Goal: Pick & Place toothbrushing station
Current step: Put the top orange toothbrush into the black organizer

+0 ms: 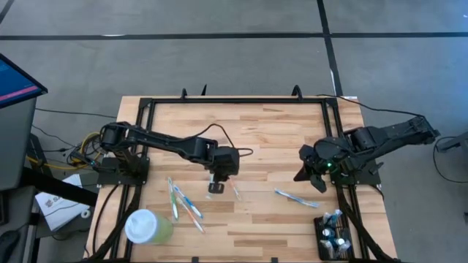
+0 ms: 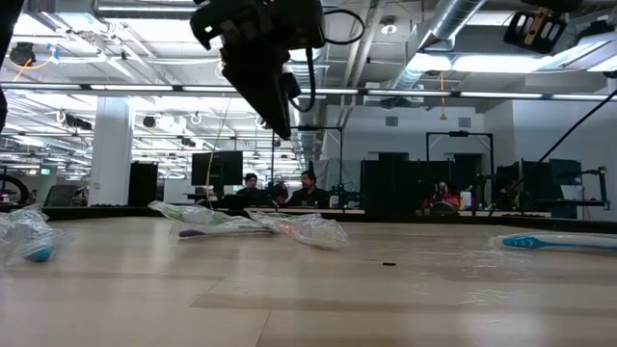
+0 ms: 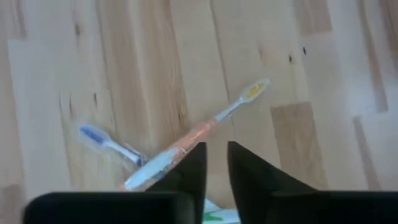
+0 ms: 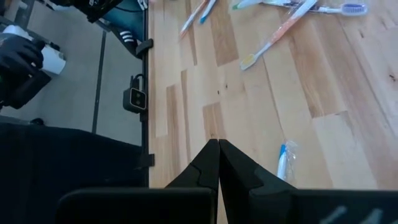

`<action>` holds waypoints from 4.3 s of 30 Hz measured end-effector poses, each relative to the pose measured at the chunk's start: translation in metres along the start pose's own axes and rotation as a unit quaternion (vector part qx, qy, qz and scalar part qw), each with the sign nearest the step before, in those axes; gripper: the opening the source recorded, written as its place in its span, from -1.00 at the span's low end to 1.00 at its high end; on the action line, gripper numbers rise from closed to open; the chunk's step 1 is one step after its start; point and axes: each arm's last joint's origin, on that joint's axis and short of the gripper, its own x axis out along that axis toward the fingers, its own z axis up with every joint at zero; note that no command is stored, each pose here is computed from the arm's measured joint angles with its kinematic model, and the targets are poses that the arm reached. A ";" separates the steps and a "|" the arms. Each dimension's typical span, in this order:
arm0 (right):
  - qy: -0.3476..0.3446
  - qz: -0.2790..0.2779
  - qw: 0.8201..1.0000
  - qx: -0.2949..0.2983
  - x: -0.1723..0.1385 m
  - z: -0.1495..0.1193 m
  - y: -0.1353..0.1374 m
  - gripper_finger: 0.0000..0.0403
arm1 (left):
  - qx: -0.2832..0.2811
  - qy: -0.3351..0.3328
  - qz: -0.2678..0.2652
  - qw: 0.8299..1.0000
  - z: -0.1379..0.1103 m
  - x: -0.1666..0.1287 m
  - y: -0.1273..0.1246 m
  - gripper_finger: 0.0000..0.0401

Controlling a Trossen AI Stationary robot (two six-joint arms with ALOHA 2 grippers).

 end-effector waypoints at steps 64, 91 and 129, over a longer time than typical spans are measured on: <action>-0.016 -0.020 1.000 -0.001 0.000 0.001 -0.001 -1.00 | 0.073 0.126 0.011 0.989 -0.033 0.079 0.008 0.04; -0.017 -0.021 1.000 -0.013 0.000 0.001 -0.001 -1.00 | 0.104 0.072 0.018 0.992 -0.011 0.072 -0.007 0.04; -0.015 -0.027 0.999 -0.014 0.000 0.001 -0.002 -1.00 | 0.112 0.091 0.002 0.990 -0.016 0.093 -0.009 -0.78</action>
